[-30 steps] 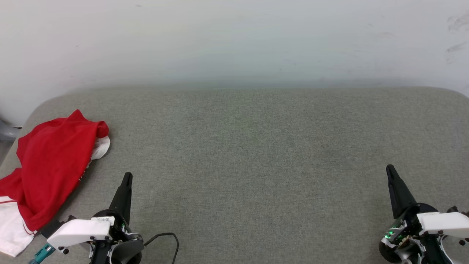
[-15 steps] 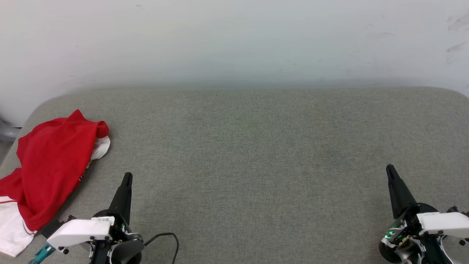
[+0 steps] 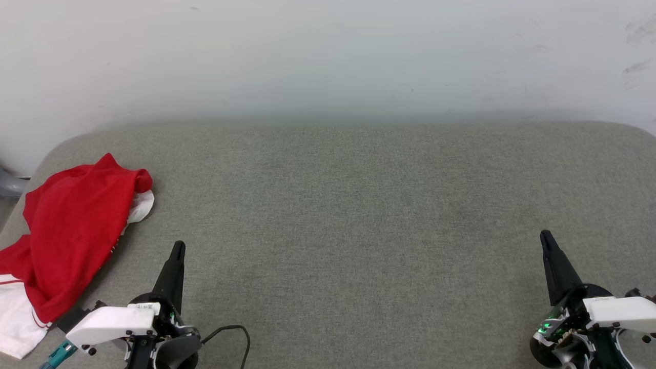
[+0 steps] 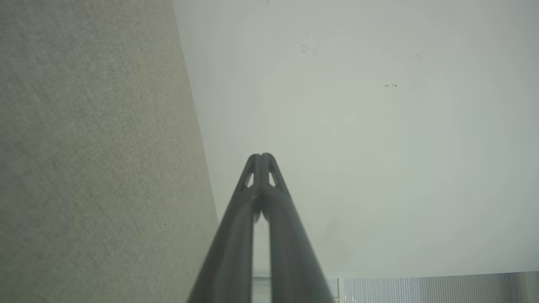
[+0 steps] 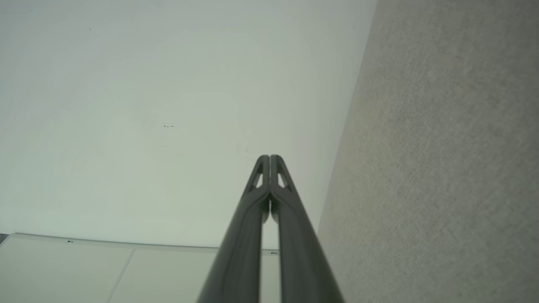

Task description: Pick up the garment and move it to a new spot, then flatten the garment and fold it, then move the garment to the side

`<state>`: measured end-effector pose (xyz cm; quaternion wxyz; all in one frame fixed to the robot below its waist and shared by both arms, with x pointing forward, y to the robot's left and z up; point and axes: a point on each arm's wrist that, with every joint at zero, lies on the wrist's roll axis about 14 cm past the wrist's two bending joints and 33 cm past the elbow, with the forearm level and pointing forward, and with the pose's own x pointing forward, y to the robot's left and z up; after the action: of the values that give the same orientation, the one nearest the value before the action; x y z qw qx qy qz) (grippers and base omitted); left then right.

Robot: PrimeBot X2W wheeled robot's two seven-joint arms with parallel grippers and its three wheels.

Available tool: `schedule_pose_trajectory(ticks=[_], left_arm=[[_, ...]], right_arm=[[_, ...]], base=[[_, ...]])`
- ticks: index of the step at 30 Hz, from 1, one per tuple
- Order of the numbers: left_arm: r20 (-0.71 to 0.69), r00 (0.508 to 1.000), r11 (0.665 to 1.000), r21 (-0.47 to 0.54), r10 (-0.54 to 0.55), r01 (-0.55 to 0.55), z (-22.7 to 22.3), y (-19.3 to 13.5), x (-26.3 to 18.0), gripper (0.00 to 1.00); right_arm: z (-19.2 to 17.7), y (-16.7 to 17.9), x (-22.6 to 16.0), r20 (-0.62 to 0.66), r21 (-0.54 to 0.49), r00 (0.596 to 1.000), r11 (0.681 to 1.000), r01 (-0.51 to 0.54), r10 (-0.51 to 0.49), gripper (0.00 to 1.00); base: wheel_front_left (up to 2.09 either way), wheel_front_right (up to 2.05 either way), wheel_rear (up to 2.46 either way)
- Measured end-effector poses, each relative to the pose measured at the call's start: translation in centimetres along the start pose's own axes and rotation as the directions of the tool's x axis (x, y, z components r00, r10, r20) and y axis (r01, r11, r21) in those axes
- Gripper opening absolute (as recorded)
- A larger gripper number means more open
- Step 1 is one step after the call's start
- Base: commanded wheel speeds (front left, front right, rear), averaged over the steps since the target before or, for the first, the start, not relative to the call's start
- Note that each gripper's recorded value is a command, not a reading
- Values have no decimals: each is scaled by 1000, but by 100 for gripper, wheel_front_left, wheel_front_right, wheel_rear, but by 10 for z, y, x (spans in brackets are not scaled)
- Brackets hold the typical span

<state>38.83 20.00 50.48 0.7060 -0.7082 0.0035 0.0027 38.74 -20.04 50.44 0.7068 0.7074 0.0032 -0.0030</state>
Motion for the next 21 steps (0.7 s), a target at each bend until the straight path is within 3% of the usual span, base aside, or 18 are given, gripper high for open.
schedule_pose_trajectory(ticks=[12,13,17,21], left_arm=[[0,1000,1000,-1,4,-4,0,1,0,0],[1,1000,1000,-2,15,-15,0,5,-1,100],[5,997,997,-5,78,-78,-1,26,-11,100],[20,997,997,11,80,-80,1,27,-12,100]], right_arm=[[0,-1,0,0,0,1000,1000,3,-3,0],[0,-5,-2,1,1,1000,1000,15,-15,100],[1,-26,-12,8,2,997,997,77,-77,100],[1,-28,-13,18,-18,996,996,83,-83,100]], base=[[0,0,0],[0,0,0],[0,0,0],[0,0,0]])
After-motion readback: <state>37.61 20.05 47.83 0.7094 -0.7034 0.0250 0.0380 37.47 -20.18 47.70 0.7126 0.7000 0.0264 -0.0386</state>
